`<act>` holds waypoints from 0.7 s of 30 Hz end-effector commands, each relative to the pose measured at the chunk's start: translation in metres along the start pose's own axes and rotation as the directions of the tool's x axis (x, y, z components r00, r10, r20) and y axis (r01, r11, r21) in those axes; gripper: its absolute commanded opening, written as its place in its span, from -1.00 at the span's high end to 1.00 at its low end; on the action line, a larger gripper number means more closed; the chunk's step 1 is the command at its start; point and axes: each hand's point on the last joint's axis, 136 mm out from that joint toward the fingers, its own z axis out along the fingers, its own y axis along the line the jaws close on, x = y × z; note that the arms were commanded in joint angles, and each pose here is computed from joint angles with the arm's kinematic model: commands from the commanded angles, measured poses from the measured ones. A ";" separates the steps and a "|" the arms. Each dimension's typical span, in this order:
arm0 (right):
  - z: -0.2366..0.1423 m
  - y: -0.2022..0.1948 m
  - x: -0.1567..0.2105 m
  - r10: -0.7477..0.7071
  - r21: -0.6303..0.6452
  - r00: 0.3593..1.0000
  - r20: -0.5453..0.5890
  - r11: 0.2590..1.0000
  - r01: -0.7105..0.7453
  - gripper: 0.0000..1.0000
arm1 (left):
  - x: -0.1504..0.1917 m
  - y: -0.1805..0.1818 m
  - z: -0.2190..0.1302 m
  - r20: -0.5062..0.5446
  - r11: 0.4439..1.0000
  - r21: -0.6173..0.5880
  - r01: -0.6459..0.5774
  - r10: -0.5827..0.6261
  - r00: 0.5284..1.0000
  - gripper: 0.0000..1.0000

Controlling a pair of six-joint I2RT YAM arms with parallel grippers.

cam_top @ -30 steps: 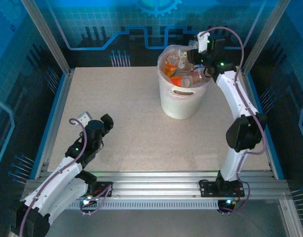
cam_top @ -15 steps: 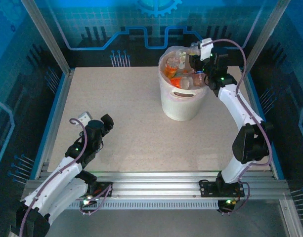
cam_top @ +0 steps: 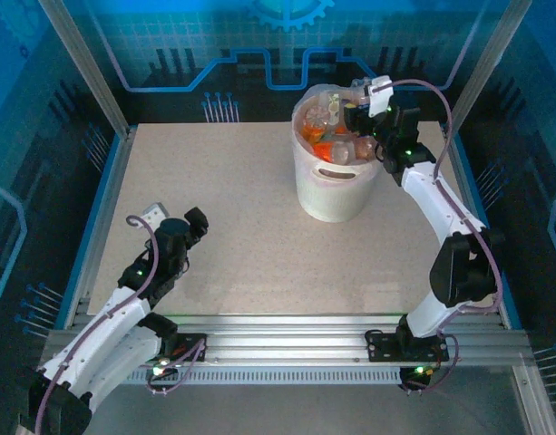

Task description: Put the plastic bottles in the bin

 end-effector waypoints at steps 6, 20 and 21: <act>-0.045 0.013 -0.040 -0.002 -0.051 1.000 0.010 0.999 0.003 -0.99 | -0.016 -0.015 -0.006 0.023 0.999 0.049 -0.011 0.010 1.000 -0.98; -0.146 -0.025 -0.023 0.185 0.186 0.981 -0.064 0.968 -0.170 -0.99 | -0.027 -0.024 -0.005 0.036 0.991 0.033 -0.128 0.127 0.991 -0.98; -0.157 -0.027 -0.012 0.201 0.212 0.977 -0.071 0.960 -0.182 -0.99 | -0.029 -0.024 -0.006 0.040 0.990 0.029 -0.140 0.139 0.989 -0.98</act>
